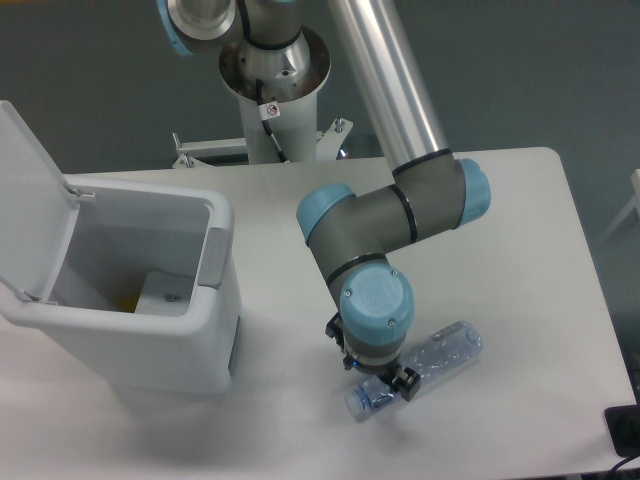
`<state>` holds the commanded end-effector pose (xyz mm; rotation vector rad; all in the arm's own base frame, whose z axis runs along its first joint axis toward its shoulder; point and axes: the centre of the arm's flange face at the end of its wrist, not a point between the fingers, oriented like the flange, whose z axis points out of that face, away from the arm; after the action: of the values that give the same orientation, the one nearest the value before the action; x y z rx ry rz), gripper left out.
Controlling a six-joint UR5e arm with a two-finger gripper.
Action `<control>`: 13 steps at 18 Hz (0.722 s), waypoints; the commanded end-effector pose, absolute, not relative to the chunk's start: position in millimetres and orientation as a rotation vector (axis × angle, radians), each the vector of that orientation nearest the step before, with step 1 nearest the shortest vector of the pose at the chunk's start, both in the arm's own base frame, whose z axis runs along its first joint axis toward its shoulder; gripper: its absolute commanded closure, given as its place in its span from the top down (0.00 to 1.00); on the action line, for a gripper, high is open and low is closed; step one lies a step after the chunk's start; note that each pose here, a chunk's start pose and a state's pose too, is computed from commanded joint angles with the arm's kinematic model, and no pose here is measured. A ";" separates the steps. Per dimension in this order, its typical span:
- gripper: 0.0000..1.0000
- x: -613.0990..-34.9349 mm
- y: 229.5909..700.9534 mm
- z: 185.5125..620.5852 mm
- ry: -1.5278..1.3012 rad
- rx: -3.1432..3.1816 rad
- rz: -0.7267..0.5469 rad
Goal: Place the trash in the trash can
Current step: 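Close the gripper around the bottle's cap end and lift it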
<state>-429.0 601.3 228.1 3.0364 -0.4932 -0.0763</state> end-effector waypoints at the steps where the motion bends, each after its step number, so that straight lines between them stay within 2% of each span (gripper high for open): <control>1: 1.00 -430.7 602.2 226.1 -0.493 3.032 -0.114; 5: 1.00 -427.0 606.8 210.0 -0.503 2.950 -0.181; 13: 1.00 -416.6 617.7 186.2 -0.474 2.943 -0.176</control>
<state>-416.6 617.7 186.2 2.9432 -0.4743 -0.1760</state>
